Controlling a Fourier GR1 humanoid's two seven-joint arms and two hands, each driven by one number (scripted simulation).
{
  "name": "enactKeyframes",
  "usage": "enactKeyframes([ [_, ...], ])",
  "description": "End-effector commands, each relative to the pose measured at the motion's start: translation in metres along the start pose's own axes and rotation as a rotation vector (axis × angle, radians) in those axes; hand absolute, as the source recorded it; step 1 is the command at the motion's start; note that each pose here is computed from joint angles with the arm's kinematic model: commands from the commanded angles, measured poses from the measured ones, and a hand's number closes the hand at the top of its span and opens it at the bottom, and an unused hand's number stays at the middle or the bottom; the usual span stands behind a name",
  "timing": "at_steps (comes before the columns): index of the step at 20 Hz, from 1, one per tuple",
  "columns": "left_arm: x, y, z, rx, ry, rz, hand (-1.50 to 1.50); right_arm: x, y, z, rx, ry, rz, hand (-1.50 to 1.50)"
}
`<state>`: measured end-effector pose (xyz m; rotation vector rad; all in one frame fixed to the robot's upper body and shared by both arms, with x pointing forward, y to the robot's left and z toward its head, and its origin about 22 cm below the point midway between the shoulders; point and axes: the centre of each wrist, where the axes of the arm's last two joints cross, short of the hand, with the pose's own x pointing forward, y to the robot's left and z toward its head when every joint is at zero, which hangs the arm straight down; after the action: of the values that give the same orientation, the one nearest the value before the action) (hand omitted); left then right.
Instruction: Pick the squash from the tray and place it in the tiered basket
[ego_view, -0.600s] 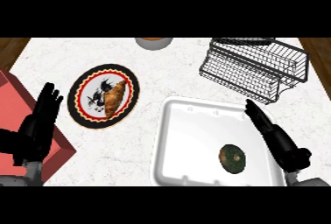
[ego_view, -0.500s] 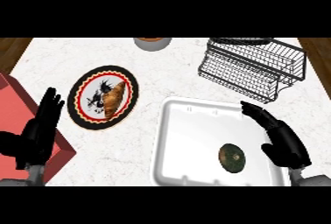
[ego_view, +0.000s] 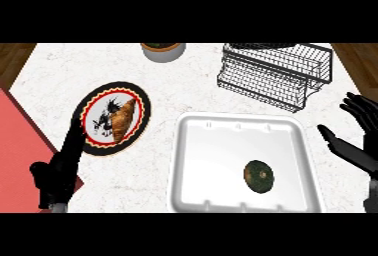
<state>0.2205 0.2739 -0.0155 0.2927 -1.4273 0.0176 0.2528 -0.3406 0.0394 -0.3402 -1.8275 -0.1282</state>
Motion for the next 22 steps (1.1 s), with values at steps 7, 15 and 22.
enactKeyframes([
  [7,-0.040,-0.026,0.019,-0.024,0.121,-0.010,0.00,0.023,-0.048,0.051,0.122,0.024,0.064,-1.50],
  [15,-0.027,-0.032,0.015,-0.029,0.114,-0.024,0.00,0.072,-0.045,0.062,0.480,0.188,0.549,-1.50],
  [22,-0.026,-0.041,0.022,-0.066,0.120,-0.010,0.00,0.114,-0.008,0.079,0.399,0.216,0.816,-1.50],
])
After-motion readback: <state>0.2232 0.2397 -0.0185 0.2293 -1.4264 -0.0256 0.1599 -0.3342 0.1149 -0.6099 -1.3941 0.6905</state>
